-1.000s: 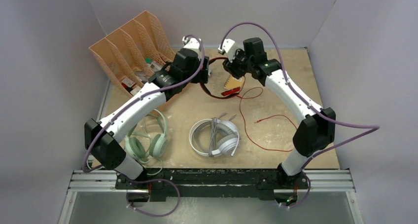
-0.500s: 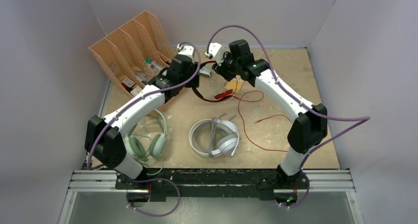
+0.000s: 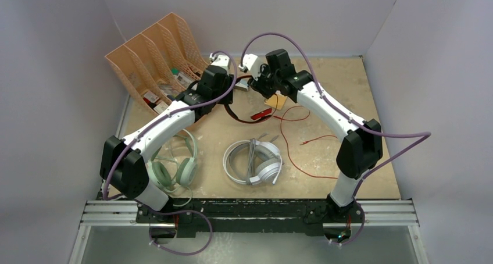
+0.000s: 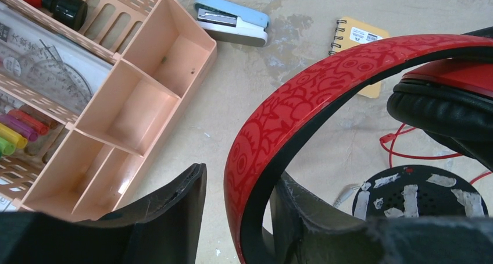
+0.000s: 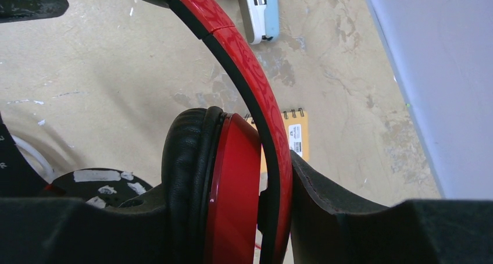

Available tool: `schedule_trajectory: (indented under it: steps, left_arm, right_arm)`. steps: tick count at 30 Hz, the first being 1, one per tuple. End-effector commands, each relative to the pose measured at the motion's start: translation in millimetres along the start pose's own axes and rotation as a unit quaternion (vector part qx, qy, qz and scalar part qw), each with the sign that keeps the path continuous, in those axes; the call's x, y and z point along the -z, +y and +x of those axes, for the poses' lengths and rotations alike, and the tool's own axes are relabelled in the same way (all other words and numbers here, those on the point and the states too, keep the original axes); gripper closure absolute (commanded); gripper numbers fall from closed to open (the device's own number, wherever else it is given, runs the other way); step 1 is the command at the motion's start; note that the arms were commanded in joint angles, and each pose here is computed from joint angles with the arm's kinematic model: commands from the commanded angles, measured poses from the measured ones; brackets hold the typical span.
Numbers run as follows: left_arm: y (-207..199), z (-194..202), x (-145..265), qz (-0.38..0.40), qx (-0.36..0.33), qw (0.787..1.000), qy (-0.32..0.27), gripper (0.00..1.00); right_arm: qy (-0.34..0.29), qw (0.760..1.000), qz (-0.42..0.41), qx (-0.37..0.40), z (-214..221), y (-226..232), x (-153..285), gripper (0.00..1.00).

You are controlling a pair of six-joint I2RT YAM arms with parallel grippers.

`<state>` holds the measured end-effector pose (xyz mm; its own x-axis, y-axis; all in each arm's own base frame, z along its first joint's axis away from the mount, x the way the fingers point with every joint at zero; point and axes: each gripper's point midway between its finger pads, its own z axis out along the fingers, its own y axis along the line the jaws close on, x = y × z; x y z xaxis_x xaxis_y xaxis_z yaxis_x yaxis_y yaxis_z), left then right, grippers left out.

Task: Wrap the headphones
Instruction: Pick up the headphones from the center of the board.

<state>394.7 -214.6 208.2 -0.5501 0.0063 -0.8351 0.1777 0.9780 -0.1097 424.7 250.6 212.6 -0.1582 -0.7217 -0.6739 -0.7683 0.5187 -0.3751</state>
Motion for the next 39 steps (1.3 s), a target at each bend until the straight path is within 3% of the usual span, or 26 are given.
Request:
schedule_trajectory:
  steps: [1,6,13,21,25,32,34,39]
  left_arm:
    - [-1.2,-11.7,4.8,0.005,0.002,1.000,-0.020,0.55]
    - [0.6,-8.9,4.1,0.002,-0.002,1.000,-0.017,0.46]
    - [0.2,-2.1,0.5,0.003,-0.007,1.000,-0.005,0.51]
    - [7.4,-4.3,3.9,-0.012,-0.022,1.000,-0.008,0.83]
    - [7.5,-11.7,11.0,-0.007,-0.026,0.999,-0.021,1.00]
    - [12.7,-31.4,21.9,-0.024,0.000,0.999,-0.049,1.00]
    - [15.0,-41.7,27.1,-0.033,0.012,0.998,-0.059,1.00]
    - [27.6,-70.6,41.1,-0.063,0.058,0.993,-0.081,1.00]
  right_arm:
    - [-0.077,0.997,0.032,0.000,-51.3,-16.6,32.5,1.00]
    - [-0.083,0.996,0.037,0.002,-56.0,-16.8,37.9,1.00]
    - [-0.095,0.995,0.035,-0.002,-62.1,-13.3,44.0,1.00]
    - [-0.118,0.992,0.034,-0.017,-71.4,-10.9,61.7,0.99]
    - [-0.119,0.990,0.056,-0.046,-68.4,-15.8,70.6,0.75]
    - [-0.119,0.976,0.092,-0.155,-64.4,-23.2,112.2,0.25]
    - [-0.129,0.970,0.108,-0.175,-64.3,-30.6,127.8,0.02]
    - [-0.182,0.936,0.099,-0.284,-44.2,-66.8,168.3,0.01]
